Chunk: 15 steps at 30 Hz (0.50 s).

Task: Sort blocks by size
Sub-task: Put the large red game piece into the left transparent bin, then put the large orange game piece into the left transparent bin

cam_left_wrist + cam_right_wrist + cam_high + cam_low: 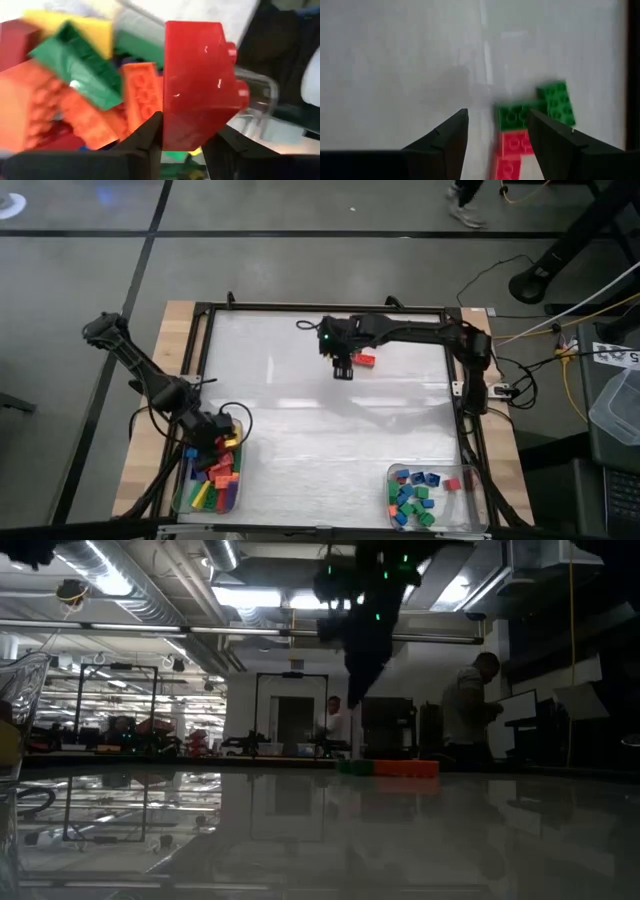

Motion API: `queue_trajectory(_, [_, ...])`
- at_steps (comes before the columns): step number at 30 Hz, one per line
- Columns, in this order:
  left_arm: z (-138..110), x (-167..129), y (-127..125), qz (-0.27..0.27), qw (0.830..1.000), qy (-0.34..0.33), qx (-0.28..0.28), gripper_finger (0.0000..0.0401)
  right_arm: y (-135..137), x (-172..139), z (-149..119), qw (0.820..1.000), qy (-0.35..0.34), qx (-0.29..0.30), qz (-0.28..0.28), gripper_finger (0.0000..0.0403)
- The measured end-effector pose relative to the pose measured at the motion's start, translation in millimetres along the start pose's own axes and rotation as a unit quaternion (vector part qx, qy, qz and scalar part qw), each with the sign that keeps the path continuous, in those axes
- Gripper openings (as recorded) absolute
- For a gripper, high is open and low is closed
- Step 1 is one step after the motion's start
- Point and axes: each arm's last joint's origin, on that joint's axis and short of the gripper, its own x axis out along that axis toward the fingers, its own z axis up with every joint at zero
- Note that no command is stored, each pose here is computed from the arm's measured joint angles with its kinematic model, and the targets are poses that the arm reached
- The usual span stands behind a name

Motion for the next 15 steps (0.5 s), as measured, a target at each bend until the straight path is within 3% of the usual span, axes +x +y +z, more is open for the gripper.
queue_trajectory(5, [-2,4,1,0.028,0.999,-0.010,-0.018,0.0135,-20,16,-12,0.999,0.031,0.028,-0.002,0.0202])
queue_trajectory(15, [-2,8,0,0.037,0.999,-0.014,-0.006,0.0183,-34,42,-49,0.987,0.133,0.085,0.012,0.0202])
